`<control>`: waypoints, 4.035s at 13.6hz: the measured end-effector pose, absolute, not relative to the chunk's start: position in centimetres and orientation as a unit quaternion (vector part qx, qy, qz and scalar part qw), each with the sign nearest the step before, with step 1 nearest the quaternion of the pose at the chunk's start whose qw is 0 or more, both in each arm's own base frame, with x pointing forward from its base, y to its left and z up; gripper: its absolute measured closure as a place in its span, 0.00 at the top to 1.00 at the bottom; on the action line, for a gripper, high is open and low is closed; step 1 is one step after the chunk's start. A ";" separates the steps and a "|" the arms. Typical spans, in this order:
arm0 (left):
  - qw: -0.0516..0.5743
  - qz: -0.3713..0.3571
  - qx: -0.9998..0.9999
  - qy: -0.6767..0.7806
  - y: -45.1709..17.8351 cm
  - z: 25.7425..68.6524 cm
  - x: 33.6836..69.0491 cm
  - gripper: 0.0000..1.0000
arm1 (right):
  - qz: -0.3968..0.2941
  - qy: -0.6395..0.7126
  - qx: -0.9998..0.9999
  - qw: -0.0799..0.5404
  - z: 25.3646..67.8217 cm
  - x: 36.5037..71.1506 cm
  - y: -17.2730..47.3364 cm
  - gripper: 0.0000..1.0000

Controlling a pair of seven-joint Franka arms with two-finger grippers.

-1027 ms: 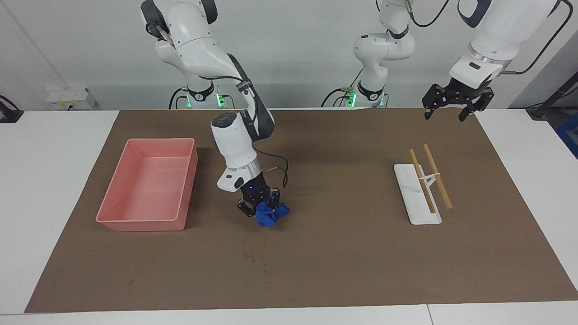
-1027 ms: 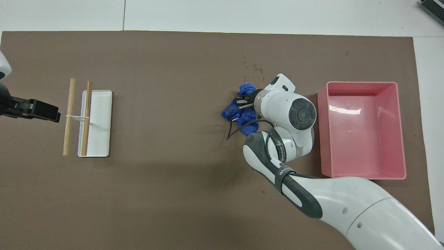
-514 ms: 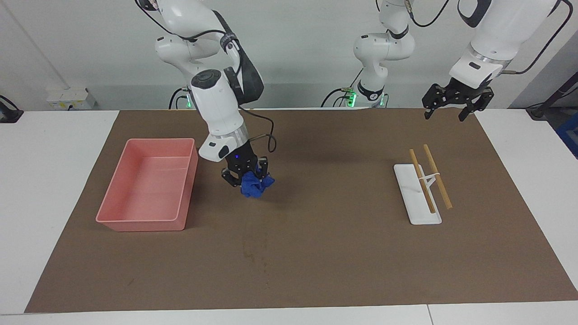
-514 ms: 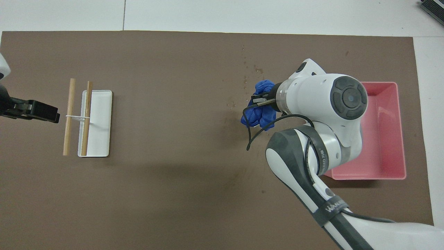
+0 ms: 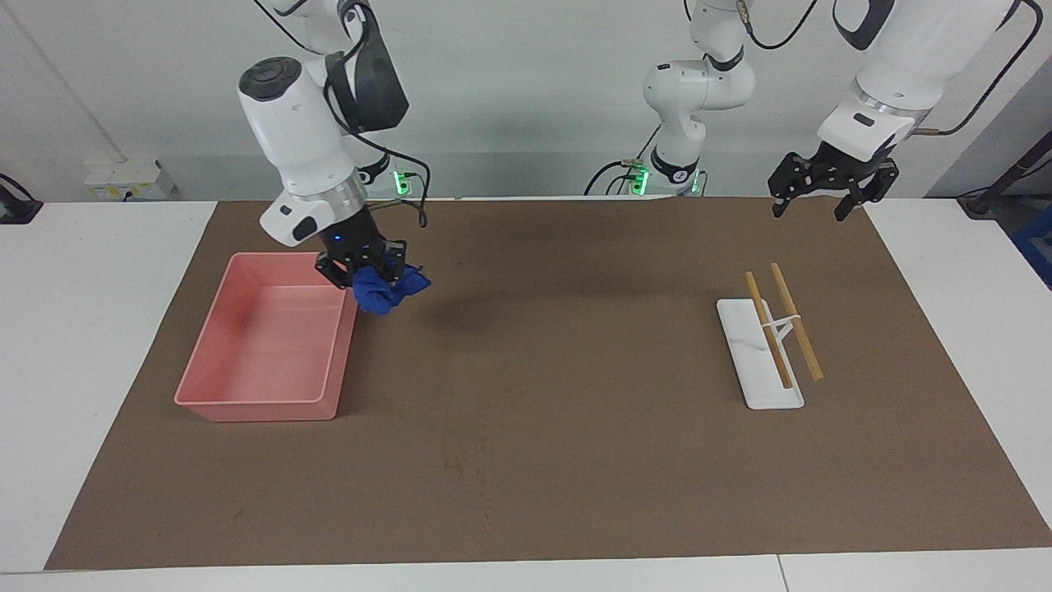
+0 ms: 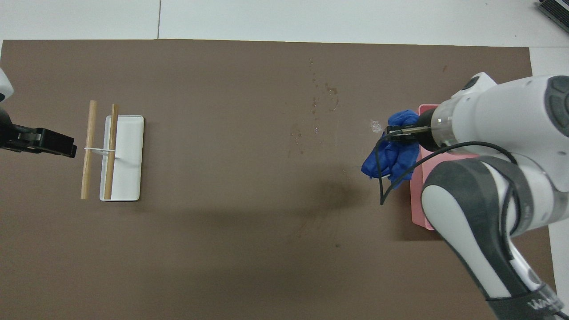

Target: Wipe water with towel using both arms

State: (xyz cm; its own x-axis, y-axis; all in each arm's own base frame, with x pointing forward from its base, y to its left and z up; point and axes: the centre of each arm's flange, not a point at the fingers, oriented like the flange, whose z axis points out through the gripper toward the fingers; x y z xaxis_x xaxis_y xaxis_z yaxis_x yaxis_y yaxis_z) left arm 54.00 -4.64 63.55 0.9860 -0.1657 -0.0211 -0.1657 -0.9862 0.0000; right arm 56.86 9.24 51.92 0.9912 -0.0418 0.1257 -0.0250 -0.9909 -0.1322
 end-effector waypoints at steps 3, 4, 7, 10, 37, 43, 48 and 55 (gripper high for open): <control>0.001 0.011 -0.996 0.083 -4.6 63.5 54.0 1.00 | -0.057 0.025 -0.996 0.057 50.7 57.0 3.0 0.24; 0.001 0.011 -0.996 0.083 -4.6 63.5 54.0 1.00 | -0.053 0.028 -0.997 0.056 50.0 56.9 1.4 0.24; 0.001 0.011 -0.996 0.083 -4.6 63.5 54.0 1.00 | -0.034 0.056 -0.996 0.054 46.2 57.0 -2.6 0.24; 0.001 0.011 -0.996 0.083 -4.6 63.5 54.0 1.00 | -0.022 0.087 -0.995 0.053 40.7 57.2 -5.8 0.24; 0.001 0.011 -0.996 0.083 -4.6 63.5 54.0 1.00 | -0.035 0.104 -0.994 -0.012 63.3 53.8 6.4 1.00; 0.001 0.011 -0.996 0.083 -4.6 63.5 54.0 1.00 | 0.001 0.115 -0.993 -0.019 65.9 52.4 3.7 1.00; 0.001 0.011 -0.996 0.083 -4.6 63.5 54.0 1.00 | 0.018 0.104 -0.994 -0.020 65.1 52.9 3.2 1.00; 0.001 0.011 -0.996 0.083 -4.6 63.5 54.0 1.00 | 0.022 0.103 -0.994 -0.017 64.6 54.2 2.9 1.00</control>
State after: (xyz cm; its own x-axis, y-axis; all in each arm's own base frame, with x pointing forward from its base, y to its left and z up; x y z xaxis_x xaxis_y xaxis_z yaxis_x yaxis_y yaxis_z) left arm 54.00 -4.64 63.54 0.9859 -0.1656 -0.0218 -0.1657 -0.9862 0.0000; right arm 54.17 2.89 64.64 0.9778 -0.2058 -0.0403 -0.2043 -0.9781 0.0392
